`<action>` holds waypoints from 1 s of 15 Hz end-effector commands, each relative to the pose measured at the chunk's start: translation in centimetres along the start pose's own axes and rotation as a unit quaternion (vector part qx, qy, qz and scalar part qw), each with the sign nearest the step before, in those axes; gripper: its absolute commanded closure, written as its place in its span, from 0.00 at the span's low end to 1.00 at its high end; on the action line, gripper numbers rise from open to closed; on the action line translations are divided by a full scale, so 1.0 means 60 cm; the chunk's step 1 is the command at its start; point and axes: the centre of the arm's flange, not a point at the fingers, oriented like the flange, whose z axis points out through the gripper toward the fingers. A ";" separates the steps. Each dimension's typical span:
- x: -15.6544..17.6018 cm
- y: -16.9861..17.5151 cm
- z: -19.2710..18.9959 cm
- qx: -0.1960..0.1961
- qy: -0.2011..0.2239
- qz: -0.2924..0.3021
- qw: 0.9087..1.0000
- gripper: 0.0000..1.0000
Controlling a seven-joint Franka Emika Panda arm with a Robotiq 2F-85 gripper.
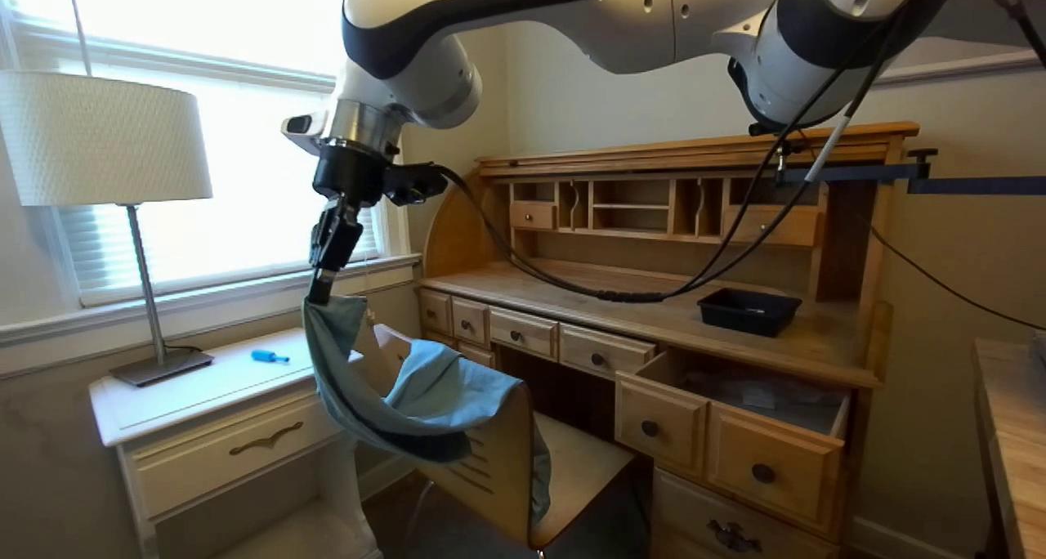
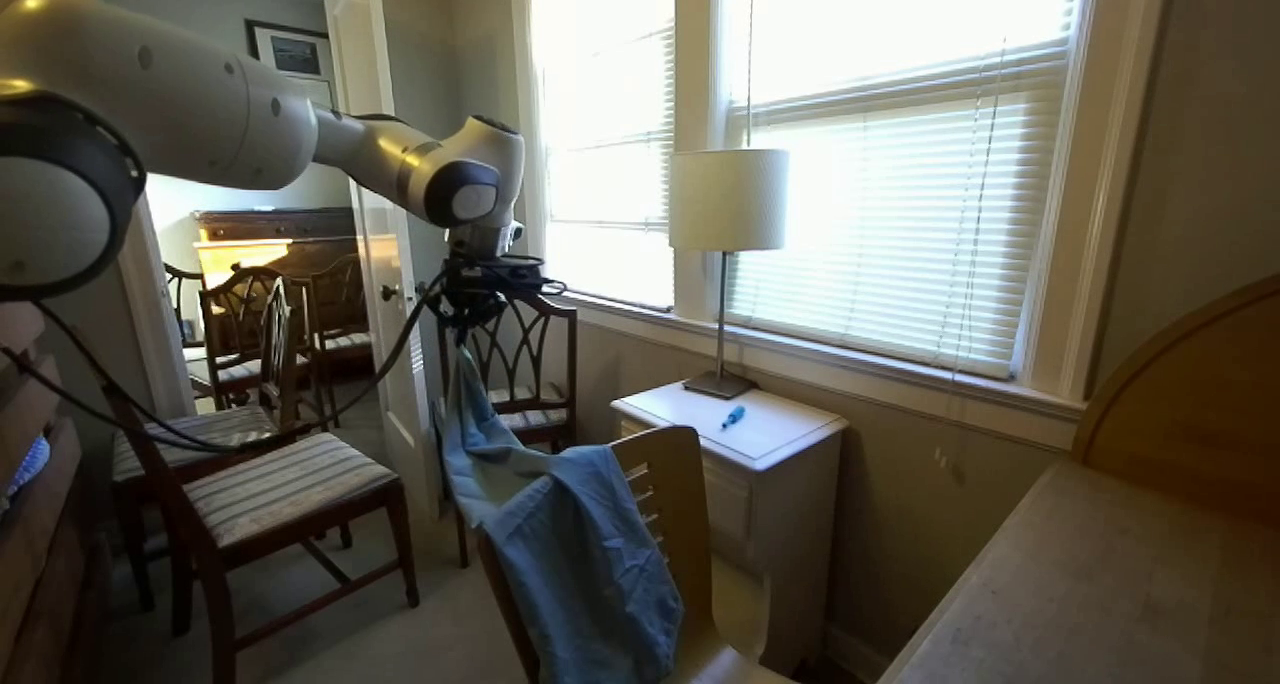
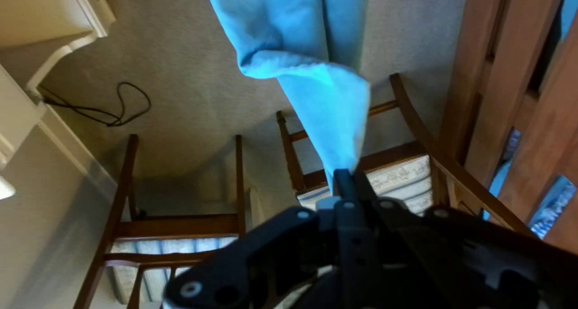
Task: Put the blue sheet on the back of the chair
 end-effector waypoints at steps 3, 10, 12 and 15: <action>0.031 0.067 0.039 -0.029 -0.045 0.021 0.998 1.00; 0.040 0.061 0.017 -0.034 -0.029 0.027 0.999 0.38; 0.047 0.055 0.003 -0.026 -0.018 0.022 0.999 0.26; 0.062 0.037 -0.037 0.022 0.031 0.016 0.999 0.04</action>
